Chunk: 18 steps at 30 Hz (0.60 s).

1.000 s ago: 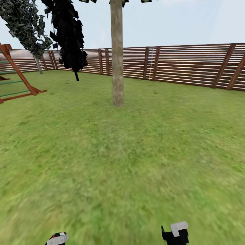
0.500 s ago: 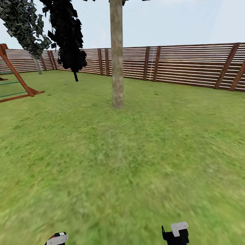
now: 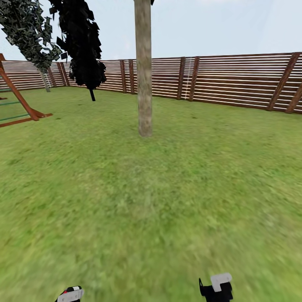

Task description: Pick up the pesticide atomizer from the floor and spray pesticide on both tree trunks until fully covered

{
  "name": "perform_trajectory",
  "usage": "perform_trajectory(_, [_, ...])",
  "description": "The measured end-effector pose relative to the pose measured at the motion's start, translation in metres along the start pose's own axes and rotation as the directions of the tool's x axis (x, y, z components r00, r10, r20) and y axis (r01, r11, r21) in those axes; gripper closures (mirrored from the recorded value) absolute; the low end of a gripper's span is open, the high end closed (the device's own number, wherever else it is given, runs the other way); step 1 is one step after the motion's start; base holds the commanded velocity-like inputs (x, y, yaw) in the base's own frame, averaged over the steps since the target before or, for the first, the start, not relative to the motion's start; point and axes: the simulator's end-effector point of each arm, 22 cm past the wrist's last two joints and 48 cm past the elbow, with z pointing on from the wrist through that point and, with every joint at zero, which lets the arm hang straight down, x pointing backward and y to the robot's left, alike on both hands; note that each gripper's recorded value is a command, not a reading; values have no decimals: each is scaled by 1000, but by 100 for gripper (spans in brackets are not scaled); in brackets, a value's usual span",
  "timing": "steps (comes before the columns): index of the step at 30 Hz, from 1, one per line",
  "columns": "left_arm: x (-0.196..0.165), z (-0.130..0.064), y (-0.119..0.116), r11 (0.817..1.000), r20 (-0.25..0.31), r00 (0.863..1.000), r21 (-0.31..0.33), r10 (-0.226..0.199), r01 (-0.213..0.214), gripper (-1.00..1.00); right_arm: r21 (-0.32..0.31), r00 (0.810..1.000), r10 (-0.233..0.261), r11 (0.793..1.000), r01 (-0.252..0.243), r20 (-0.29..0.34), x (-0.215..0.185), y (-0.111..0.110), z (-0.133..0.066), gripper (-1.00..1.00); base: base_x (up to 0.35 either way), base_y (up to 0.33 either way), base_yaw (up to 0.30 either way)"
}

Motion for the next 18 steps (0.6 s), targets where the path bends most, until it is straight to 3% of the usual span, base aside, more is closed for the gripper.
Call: perform_trajectory(18, [0,0,0,1000,1,1000,0,0,0,100,-1,1000,0,1000,0,-2,1,1,0,-100,338,0,0])
